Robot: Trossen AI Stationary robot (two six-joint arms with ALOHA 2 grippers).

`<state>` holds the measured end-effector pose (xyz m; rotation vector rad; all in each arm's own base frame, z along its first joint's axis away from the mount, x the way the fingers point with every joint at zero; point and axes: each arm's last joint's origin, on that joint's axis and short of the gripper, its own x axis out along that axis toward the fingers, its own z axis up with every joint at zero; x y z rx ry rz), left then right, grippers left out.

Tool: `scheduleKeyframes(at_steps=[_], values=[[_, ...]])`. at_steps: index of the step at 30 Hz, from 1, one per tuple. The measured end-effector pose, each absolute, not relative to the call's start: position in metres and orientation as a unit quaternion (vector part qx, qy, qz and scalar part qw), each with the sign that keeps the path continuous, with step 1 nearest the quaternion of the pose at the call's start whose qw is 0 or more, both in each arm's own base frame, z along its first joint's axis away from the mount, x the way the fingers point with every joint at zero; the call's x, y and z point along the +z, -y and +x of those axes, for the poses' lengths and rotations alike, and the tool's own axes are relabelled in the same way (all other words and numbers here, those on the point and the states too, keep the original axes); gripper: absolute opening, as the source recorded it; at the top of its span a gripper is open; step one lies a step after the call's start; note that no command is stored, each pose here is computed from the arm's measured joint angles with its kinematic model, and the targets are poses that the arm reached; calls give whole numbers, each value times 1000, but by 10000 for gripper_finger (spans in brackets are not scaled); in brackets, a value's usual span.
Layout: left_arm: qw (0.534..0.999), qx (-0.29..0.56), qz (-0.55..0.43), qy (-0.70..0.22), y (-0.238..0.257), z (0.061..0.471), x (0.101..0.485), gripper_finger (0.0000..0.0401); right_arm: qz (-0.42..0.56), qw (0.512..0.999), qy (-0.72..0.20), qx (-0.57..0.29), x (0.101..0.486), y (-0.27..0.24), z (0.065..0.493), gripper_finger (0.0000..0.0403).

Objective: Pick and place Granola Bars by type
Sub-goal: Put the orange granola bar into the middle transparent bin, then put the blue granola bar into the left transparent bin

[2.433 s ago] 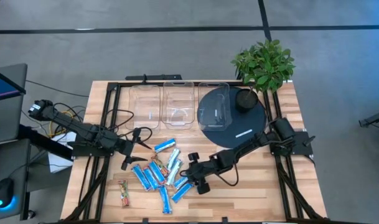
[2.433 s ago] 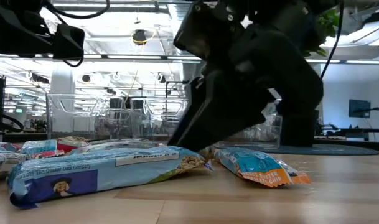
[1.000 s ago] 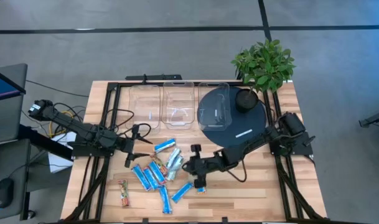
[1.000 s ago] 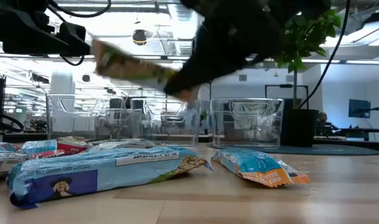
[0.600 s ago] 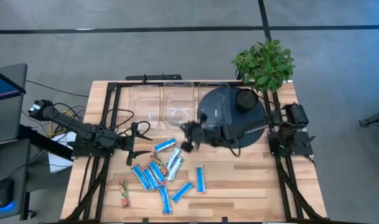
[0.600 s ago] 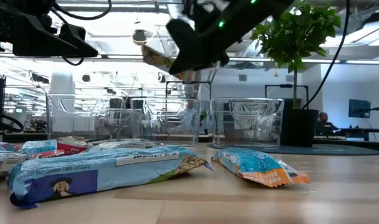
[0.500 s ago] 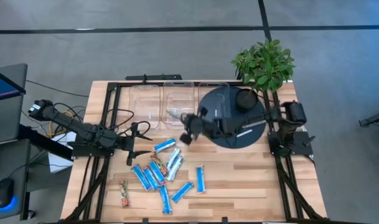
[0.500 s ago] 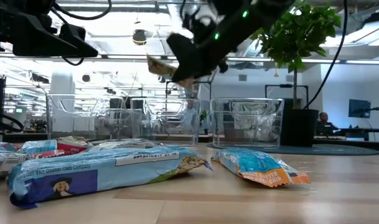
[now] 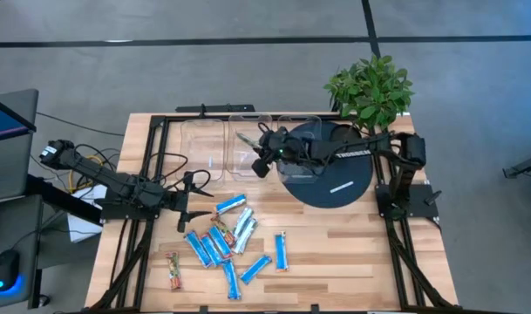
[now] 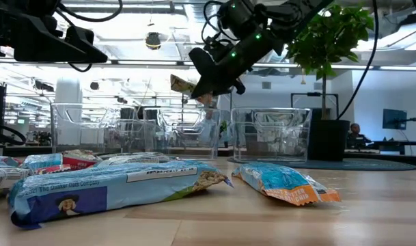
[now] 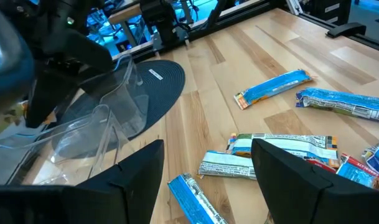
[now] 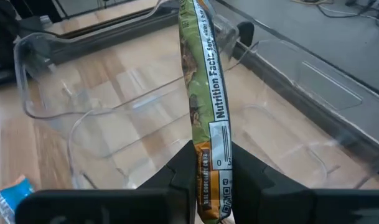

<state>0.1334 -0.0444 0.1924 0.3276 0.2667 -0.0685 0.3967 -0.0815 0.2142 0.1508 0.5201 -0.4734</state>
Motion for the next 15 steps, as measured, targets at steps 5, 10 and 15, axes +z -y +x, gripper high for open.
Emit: scheduleKeyframes(at_steps=[5, 10, 15], values=[[977, -34, 161, -132, 44, 133, 192, 238, 73, 936, -255, -232, 214, 82, 397, 71], [978, -34, 160, -133, 44, 133, 192, 238, 71, 935, -252, -240, 215, 83, 396, 103], [978, -34, 160, -133, 44, 133, 192, 238, 36, 939, -245, -237, 217, 82, 398, 134]])
